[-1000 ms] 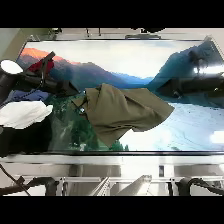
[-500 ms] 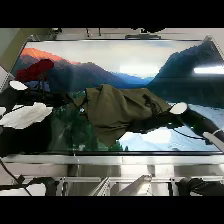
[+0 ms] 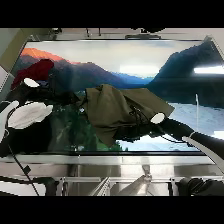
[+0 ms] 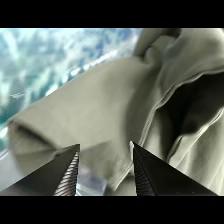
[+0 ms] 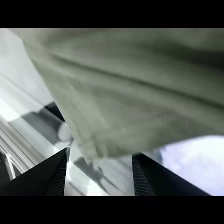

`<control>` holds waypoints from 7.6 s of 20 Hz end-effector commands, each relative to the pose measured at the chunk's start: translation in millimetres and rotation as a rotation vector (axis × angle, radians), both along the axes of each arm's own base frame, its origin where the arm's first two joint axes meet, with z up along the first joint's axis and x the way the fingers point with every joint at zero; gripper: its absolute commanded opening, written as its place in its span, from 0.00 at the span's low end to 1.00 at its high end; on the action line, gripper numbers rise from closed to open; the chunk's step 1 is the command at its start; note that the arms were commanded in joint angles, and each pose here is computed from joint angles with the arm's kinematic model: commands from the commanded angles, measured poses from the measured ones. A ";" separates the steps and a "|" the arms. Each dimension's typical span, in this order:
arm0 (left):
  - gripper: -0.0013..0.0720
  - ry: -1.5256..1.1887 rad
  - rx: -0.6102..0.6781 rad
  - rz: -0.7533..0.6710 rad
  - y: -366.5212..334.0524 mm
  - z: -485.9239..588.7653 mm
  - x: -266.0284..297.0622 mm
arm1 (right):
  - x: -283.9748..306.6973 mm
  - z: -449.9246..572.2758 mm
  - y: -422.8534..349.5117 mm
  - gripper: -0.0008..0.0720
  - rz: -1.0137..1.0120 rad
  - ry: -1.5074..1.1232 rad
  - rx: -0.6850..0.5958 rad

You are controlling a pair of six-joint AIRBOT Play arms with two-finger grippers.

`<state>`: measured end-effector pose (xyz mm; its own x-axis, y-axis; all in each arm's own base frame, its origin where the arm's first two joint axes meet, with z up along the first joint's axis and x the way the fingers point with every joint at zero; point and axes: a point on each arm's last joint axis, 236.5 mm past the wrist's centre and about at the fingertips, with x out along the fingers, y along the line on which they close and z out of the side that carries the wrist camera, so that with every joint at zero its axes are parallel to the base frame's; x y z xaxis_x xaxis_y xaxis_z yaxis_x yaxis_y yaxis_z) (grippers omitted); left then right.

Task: Fold the shirts.

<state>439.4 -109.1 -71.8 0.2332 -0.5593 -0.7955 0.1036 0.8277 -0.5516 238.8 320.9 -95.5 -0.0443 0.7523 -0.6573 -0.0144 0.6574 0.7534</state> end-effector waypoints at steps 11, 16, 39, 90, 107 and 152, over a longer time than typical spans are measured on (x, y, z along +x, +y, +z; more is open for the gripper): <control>0.55 0.083 -0.048 -0.045 16.8 12.0 -9.8 | 28.1 18.4 20.8 0.03 -0.091 -0.079 0.121; 1.00 0.117 -0.066 0.020 41.6 12.3 -11.4 | 23.6 19.5 22.0 0.03 -0.073 -0.072 0.128; 0.02 -0.394 -0.010 -0.079 8.8 223.1 47.4 | 84.6 268.7 -78.1 0.03 -0.160 -0.497 0.533; 0.49 0.287 0.023 0.034 42.6 16.5 -166.2 | 145.4 98.6 -353.3 0.48 -0.481 -0.345 -0.035; 0.48 0.042 0.172 0.107 12.1 -25.9 -175.1 | 131.1 88.8 -340.4 0.48 -0.481 -0.276 0.011; 0.05 -0.663 -0.618 -0.251 -44.3 395.0 -124.6 | 89.9 380.9 -234.8 0.03 -0.126 -0.875 0.221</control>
